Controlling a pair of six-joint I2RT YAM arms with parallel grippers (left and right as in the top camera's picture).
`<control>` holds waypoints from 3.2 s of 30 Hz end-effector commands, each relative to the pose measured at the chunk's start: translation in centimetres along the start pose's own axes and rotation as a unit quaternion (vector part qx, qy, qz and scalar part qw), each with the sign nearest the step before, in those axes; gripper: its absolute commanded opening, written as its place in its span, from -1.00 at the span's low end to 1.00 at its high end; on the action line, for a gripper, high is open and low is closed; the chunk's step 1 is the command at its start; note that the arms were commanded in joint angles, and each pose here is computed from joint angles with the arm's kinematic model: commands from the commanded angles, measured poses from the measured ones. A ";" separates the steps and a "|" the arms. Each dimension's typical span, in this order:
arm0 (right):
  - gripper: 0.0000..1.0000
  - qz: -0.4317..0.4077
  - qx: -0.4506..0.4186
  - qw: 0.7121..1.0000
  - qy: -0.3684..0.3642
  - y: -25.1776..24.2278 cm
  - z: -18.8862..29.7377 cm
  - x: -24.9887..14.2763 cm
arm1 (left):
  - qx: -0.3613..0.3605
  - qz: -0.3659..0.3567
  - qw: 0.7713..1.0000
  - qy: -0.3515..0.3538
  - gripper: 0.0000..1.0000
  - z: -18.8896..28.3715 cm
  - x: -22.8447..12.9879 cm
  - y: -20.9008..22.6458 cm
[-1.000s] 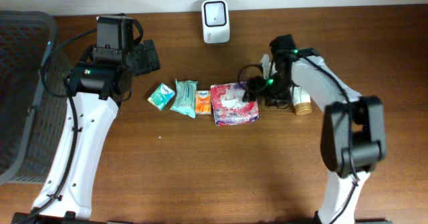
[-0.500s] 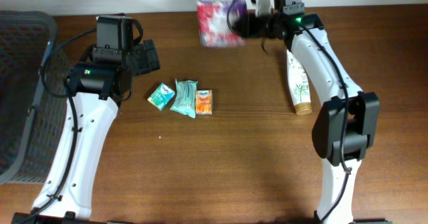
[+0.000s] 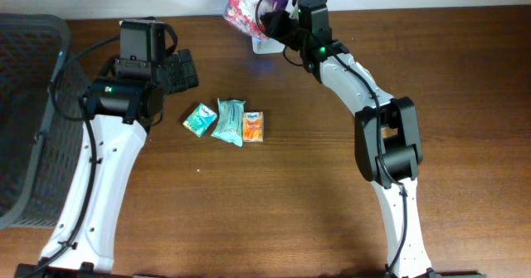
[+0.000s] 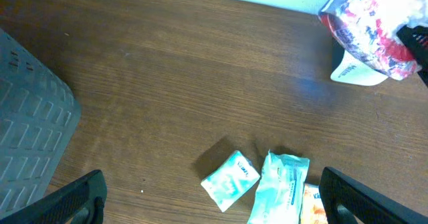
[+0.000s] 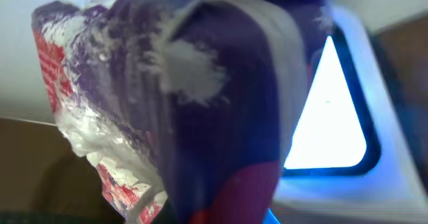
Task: Scan the item barcode
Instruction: 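Carry the wipes pack to the table's right edge and release, then grasp the white Pantene tube with the right gripper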
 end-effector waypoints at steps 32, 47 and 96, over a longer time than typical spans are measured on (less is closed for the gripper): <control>0.13 -0.334 -0.310 0.874 -0.169 -35.8 52.7 15.1 | 0.005 -0.004 1.000 -0.005 0.98 0.2 0.2 0.3; 0.88 0.104 -0.363 0.910 0.171 -10.0 36.5 6.5 | 0.005 -0.004 1.000 -0.005 0.98 0.2 0.2 0.3; 0.18 0.189 -0.574 0.737 0.302 -21.1 24.1 -4.9 | 0.005 -0.004 1.000 -0.005 0.98 0.2 0.2 0.3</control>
Point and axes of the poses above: each gripper's point midway between its finger pads, its own z axis back along the fingers, its own y axis along the line the jaws close on, x = y × z, the point moved 2 cm from there along z, back along the fingers, and after that the axes turned 2 degrees about z, right-handed, at the moved point
